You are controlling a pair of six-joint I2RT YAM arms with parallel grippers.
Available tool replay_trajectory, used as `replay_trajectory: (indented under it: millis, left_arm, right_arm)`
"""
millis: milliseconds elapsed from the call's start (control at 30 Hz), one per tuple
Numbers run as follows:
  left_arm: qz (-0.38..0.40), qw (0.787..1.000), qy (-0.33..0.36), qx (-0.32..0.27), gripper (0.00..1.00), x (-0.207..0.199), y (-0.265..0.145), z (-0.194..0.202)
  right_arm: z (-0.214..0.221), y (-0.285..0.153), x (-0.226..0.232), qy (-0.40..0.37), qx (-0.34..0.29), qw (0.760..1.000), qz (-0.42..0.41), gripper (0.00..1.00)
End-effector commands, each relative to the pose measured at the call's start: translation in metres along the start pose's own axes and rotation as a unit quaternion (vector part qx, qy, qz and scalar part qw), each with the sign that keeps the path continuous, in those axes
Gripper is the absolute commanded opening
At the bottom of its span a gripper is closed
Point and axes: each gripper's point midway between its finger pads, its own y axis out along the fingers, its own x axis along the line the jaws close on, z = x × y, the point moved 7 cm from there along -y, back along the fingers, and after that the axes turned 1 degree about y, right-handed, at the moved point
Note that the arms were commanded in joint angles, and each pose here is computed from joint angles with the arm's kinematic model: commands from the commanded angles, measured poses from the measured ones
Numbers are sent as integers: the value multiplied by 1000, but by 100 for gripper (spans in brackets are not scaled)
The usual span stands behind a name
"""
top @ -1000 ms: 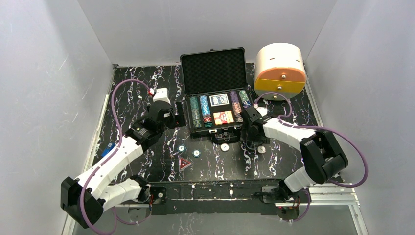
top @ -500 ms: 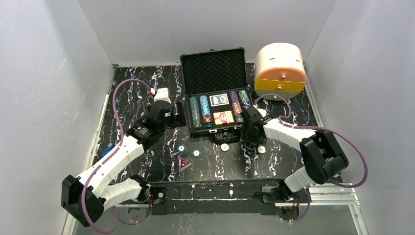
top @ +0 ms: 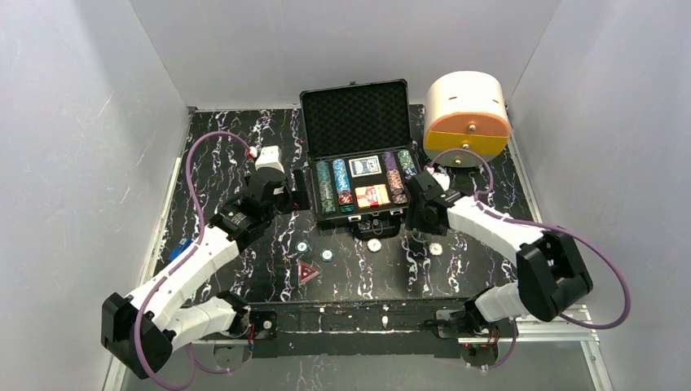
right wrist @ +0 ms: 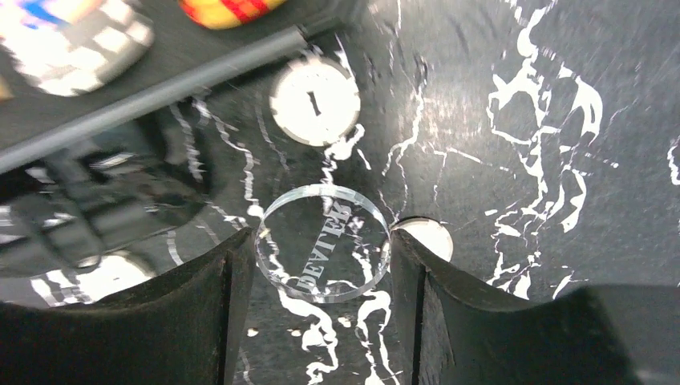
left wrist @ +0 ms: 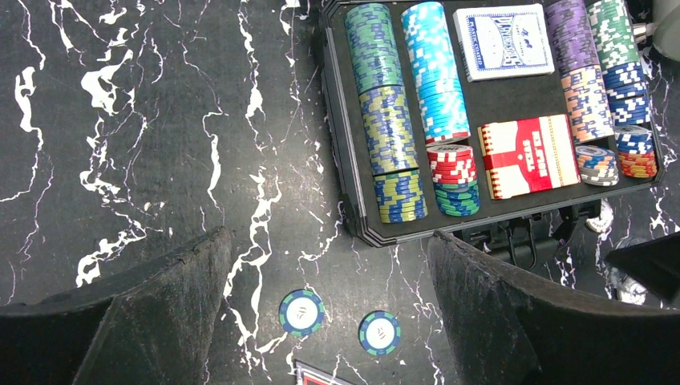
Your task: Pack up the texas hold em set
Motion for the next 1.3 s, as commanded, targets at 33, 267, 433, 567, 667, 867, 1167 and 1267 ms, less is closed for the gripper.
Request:
replay_trajectory:
  millis: [33, 267, 433, 567, 667, 867, 1167, 1267]
  left_arm:
    - [-16, 1000, -6, -16, 91, 6, -6, -4]
    - [-20, 1000, -5, -16, 91, 8, -6, -3]
    - [-25, 1000, -4, -15, 91, 10, -9, -2]
    - [-25, 1000, -7, -16, 91, 11, -11, -2]
    - [-23, 1000, -12, -10, 91, 11, -9, 2]
    - [-18, 1000, -17, 1, 91, 10, -6, 8]
    - [-16, 1000, -19, 1, 91, 11, -8, 9]
    - [-18, 1000, -17, 2, 91, 12, -8, 10]
  right_arm:
    - [-46, -44, 17, 13, -96, 993, -61, 62]
    - [-100, -70, 63, -10, -164, 974, -156, 62]
    - [-147, -75, 104, -31, -204, 959, -195, 62]
    - [-170, -54, 127, -38, -204, 962, -175, 62]
    - [-173, -32, 143, -35, -179, 969, -169, 62]
    - [-185, -20, 170, -39, -191, 962, -191, 63]
    - [-189, 9, 192, -60, -184, 967, -165, 64]
    - [-183, 21, 194, -72, -169, 972, -149, 65]
